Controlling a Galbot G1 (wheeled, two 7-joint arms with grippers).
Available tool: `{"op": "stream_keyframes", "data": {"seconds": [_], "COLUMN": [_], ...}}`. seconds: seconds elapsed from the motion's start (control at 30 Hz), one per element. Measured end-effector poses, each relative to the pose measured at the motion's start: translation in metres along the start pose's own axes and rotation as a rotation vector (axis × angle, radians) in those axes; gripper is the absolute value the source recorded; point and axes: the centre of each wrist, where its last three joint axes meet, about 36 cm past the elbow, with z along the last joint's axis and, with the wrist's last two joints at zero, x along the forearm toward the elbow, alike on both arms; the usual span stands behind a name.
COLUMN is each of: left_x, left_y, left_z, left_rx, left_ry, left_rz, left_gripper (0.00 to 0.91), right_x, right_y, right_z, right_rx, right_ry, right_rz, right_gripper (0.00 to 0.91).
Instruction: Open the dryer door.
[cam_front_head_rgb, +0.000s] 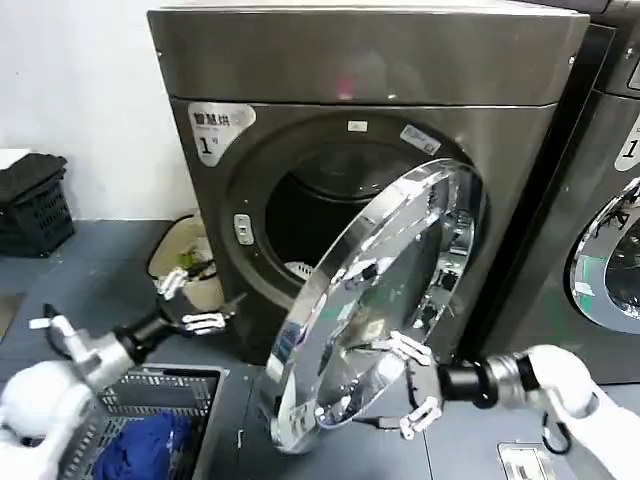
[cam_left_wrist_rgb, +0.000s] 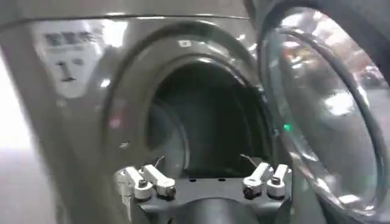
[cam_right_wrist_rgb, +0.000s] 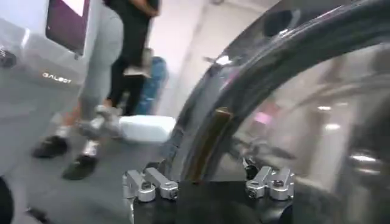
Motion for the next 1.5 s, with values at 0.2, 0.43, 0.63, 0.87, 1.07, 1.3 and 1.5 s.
{"op": "stream_keyframes", "data": {"seconds": [0.2,0.43,0.63,0.87,1.07,1.3,1.5], "left_x": [-0.040,-0.079,-0.108,-0.139,-0.165,-0.195,-0.227], "left_y": [-0.025,-0.047,-0.059,-0.069,-0.084,-0.101,-0.118], "left_z": [0.011,0.020,0.024,0.023,0.022,0.021,0.019], "left_rx": [0.043,0.072,0.091,0.093,0.101,0.107,0.109], "left_ry": [-0.039,-0.073,-0.090,-0.107,-0.125,-0.136,-0.145], "left_rz": [0.112,0.201,0.262,0.324,0.380,0.438,0.492], "left_gripper": [0.907,0.907,0.907,0.907,0.907,0.907,0.907], "right_x": [0.060,0.106,0.148,0.191,0.225,0.241,0.245], "right_y": [0.044,0.088,0.116,0.154,0.188,0.218,0.235], "right_z": [-0.024,-0.054,-0.080,-0.106,-0.133,-0.158,-0.176], "right_rx": [0.086,0.153,0.192,0.293,0.396,0.491,0.530], "right_ry": [0.129,0.393,0.639,0.877,1.014,1.081,1.111], "right_rz": [0.371,0.931,1.433,1.816,2.042,2.183,2.266], "right_gripper": [0.907,0.907,0.907,0.907,0.907,0.907,0.907]}}
